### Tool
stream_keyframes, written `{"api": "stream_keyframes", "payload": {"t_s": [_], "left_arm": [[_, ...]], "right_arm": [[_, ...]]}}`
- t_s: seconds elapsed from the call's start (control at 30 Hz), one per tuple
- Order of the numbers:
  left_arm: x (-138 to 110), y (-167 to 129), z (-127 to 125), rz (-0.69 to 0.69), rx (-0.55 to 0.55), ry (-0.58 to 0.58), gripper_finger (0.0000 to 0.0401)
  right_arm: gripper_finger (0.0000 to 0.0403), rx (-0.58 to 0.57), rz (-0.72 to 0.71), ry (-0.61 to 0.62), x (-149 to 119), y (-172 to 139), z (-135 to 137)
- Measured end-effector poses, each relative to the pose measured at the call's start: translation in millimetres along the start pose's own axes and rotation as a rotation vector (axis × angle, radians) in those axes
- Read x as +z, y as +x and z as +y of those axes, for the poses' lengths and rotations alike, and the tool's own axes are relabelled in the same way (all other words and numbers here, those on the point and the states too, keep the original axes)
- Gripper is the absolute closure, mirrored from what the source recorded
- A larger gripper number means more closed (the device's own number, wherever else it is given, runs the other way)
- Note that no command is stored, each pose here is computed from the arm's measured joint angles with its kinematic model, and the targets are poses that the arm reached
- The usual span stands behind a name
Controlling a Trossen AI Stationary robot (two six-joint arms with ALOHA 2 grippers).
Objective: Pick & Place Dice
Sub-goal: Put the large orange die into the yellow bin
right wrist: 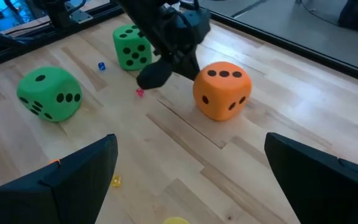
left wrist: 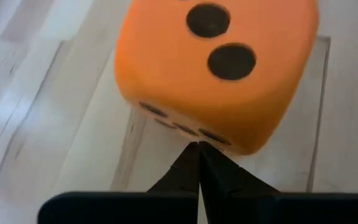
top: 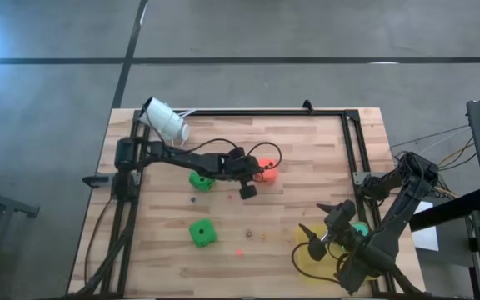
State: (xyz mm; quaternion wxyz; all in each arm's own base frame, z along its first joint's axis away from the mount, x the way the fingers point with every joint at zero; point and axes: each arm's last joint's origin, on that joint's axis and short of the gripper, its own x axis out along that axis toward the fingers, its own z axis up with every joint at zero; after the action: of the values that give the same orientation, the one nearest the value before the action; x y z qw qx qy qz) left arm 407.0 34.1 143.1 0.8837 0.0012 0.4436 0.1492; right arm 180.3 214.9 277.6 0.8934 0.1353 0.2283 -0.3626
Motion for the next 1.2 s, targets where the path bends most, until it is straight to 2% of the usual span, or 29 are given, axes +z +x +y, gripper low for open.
{"api": "stream_keyframes", "payload": {"t_s": [0.2,0.33,0.6,0.7,0.97,1.2], "left_arm": [[12,8,-9,-0.024,-0.015,0.056,0.0395],[16,2,-9,-0.04,-0.016,0.061,0.0395],[22,-65,-14,-0.107,0.073,0.085,0.0395],[17,-96,-18,-0.162,0.066,0.073,0.0395],[-30,-163,-24,-0.305,0.051,-0.003,0.0395],[-86,-196,-22,-0.496,-0.022,-0.094,0.0395]], "right_arm": [[0.0003,0.0,0.0,-0.001,0,0,0],[0.0003,-0.001,0.0,-0.002,0,0,0],[0.0003,-0.002,0.001,-0.051,0,0,0],[0.0003,-0.001,0.001,-0.073,0,0,0],[0.0003,0.0,0.003,-0.088,0,0,0],[0.0003,-0.001,0.002,-0.09,0,0,0]]}}
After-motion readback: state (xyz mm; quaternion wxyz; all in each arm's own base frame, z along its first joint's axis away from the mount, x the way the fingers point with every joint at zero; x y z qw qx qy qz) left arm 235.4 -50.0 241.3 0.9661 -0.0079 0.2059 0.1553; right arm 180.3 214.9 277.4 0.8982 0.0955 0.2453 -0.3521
